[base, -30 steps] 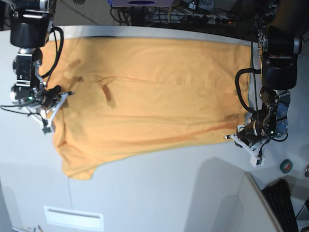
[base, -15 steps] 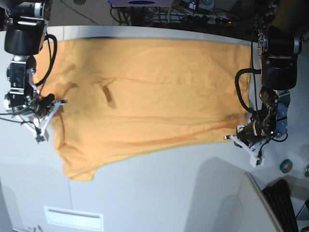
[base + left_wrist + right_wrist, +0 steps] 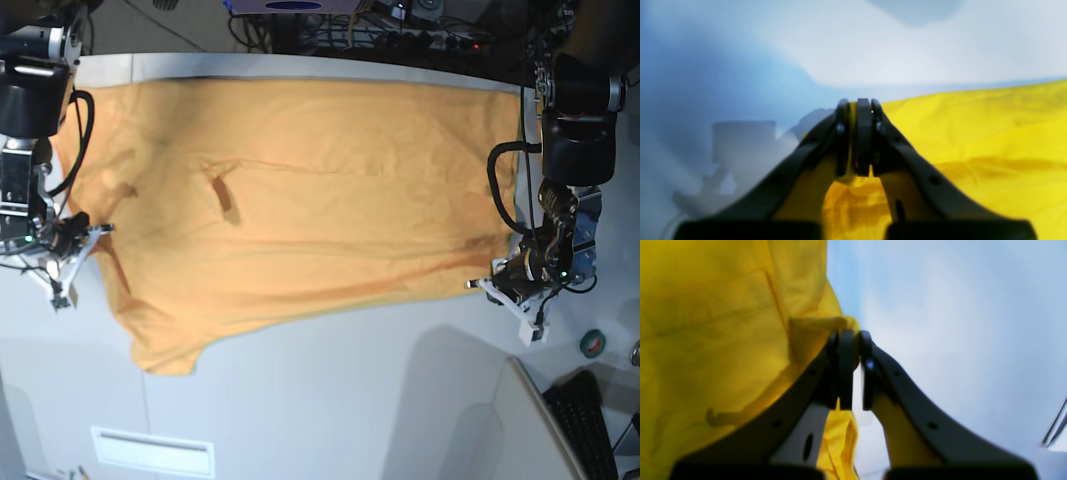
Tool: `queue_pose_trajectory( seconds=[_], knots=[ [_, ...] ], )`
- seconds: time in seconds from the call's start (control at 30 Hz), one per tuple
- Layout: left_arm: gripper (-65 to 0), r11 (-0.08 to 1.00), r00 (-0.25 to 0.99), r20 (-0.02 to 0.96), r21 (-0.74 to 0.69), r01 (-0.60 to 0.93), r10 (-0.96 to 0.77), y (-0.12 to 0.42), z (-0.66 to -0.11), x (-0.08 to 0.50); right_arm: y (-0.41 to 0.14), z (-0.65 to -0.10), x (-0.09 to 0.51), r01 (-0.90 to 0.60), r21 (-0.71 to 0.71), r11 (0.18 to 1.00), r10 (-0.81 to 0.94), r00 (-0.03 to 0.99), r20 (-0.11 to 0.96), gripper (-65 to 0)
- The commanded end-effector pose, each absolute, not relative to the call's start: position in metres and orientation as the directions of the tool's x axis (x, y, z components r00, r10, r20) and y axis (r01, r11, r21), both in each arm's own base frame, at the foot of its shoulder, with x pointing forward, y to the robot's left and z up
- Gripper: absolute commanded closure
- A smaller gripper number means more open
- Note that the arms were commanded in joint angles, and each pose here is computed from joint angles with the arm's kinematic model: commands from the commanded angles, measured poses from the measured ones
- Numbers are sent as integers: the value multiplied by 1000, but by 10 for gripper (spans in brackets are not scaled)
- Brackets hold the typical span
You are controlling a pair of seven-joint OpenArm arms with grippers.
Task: Layout the t-shirt on the table in an organized manner, then fold the t-shirt properly
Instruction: 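Drag the held shirt edge outward with the right gripper to flatten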
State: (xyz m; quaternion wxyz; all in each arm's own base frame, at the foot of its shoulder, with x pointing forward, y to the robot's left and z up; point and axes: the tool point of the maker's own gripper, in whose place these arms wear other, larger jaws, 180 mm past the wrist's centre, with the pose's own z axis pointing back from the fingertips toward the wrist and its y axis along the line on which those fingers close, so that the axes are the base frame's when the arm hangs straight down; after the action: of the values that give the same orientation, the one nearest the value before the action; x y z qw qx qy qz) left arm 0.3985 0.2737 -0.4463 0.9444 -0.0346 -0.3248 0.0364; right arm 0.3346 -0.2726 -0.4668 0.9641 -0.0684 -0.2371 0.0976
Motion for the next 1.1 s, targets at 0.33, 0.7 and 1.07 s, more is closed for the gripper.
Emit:
queue_pose_trajectory(
  seconds=[0.33,0.7,1.07],
  knots=[
    [0,996,745,661,-72,-50,85,288,-424,414,-294,-459,358,-10,-204,979,121,831,542,0],
    [0,996,745,661,-71,-51,85,289,-424,414,-312,-449,364,128,-244,961,40,812,582,0],
    [0,996,745,661,-71,-51,85,289,-424,414,-297,-414,396,188,-234,954,46,679,733,-320]
  ],
)
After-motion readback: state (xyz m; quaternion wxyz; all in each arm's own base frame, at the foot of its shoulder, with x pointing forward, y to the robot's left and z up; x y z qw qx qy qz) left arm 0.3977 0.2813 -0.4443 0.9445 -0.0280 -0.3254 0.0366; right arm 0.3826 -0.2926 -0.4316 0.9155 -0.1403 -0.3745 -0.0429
